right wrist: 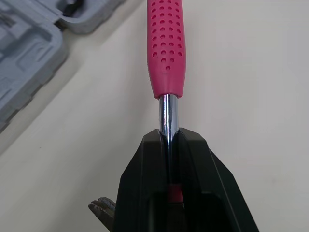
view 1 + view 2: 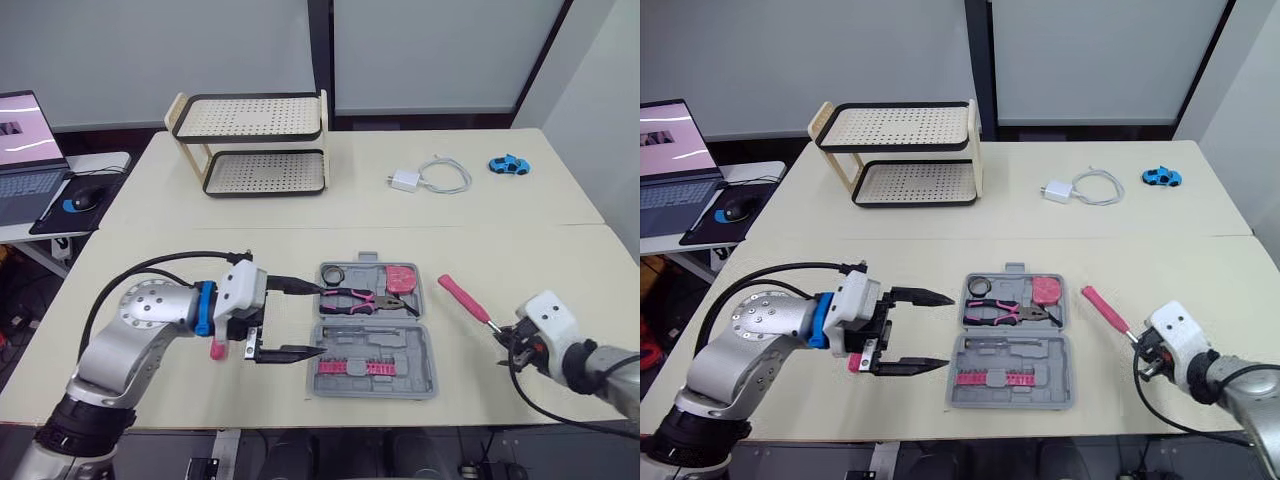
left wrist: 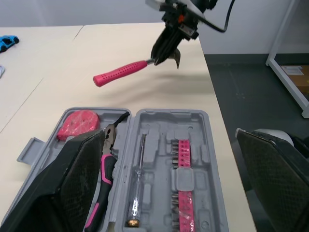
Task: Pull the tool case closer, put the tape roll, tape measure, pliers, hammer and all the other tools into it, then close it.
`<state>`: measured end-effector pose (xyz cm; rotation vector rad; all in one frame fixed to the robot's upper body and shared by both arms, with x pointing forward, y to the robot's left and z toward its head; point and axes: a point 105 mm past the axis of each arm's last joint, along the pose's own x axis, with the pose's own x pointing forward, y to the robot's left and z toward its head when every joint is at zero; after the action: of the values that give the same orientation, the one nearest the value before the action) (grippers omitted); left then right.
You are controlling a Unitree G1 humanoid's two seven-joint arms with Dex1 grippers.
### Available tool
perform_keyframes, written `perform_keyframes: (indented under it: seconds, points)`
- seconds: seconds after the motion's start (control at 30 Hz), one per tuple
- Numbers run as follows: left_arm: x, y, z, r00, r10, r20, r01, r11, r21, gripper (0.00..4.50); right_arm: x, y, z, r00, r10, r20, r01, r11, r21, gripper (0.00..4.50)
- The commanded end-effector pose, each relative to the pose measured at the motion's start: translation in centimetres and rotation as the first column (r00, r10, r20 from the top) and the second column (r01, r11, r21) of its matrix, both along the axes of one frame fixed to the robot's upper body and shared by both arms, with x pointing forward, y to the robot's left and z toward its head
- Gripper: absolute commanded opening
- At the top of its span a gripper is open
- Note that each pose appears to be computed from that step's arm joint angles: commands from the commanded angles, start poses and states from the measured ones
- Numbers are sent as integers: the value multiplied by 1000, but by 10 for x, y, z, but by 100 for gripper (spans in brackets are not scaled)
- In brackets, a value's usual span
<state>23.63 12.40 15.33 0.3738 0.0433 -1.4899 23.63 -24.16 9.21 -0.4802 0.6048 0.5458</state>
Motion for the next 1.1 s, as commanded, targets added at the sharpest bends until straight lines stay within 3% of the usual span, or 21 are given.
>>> perform_keyframes:
  seconds: [0.03,0.13,0.3,0.7,1.1]
  points:
    - [-5,22,6,1000,3,27,-3,999,32,450,-4,22,36,964,266,4,-264,958,-109,9]
    - [-5,37,-1,999,8,35,-11,996,85,450,-13,39,43,899,431,-78,-438,882,-174,9]
    - [-10,47,-10,999,-11,43,6,994,109,450,-18,60,41,806,565,-176,-592,773,-228,9]
    - [-15,50,-20,996,-50,73,37,986,165,450,0,111,21,715,664,-218,-699,683,-214,9]
    - [-19,51,-28,994,-86,72,68,974,214,450,18,139,-2,677,698,-231,-736,639,-224,9]
